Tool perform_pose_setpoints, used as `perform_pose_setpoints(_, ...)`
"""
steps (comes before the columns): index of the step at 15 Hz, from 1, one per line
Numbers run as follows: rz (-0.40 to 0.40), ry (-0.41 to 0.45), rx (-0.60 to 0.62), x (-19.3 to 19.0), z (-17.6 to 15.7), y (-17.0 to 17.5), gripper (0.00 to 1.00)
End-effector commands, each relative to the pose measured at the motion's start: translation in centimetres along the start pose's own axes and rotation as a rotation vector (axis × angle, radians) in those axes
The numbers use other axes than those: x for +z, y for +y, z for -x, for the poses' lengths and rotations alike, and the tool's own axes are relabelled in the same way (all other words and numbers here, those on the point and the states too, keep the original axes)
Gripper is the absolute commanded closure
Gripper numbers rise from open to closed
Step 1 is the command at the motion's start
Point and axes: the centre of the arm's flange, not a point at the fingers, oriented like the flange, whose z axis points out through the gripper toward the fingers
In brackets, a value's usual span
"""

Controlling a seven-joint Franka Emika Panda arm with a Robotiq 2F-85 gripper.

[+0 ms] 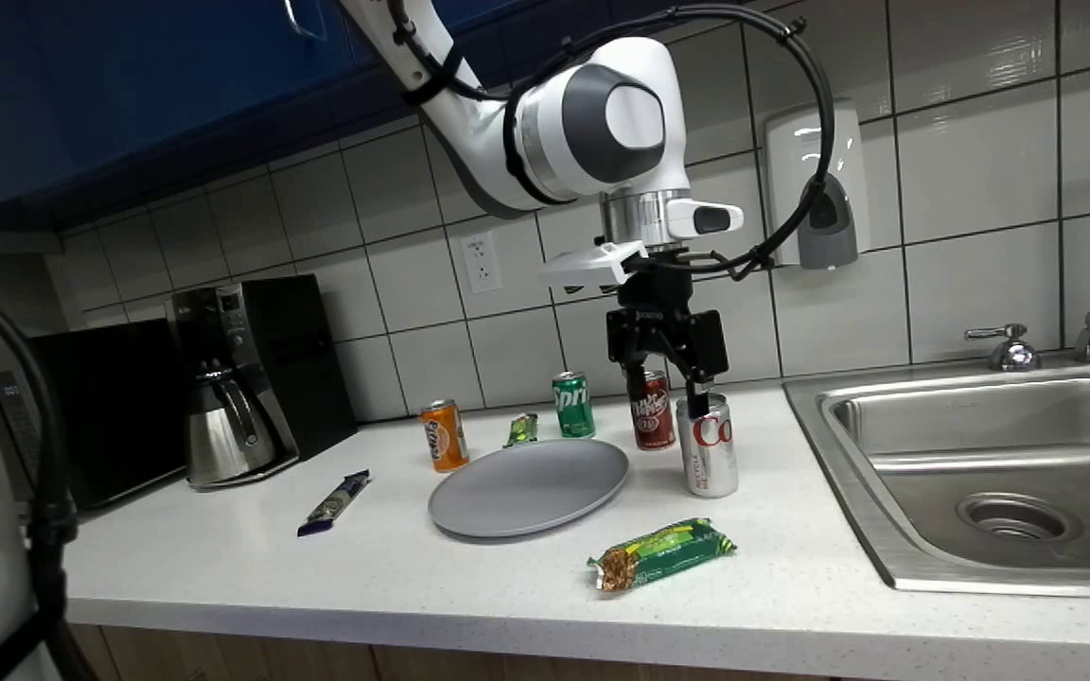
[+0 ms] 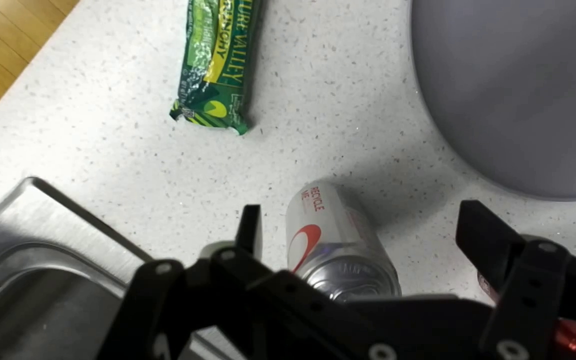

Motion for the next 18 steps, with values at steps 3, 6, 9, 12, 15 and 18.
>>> perform_pose_setpoints(3, 0.022, 0.041, 0.037, 0.5, -0.2, -0.4, 0.0)
perform_pose_setpoints(6, 0.036, 0.06, 0.056, 1.0, -0.6, -0.8, 0.0)
perform_pose_setpoints(9, 0.047, 0.057, 0.052, 1.8, -1.2, -1.3, 0.0)
perform_pose_setpoints(12, 0.056, 0.056, 0.063, 2.4, -1.8, -1.4, 0.0)
perform_pose_setpoints(15, 0.063, 0.058, 0.073, 2.7, -2.7, -1.2, 0.0)
perform_pose_setpoints(18, 0.071, 0.06, 0.079, 2.9, -3.6, -1.1, 0.0)
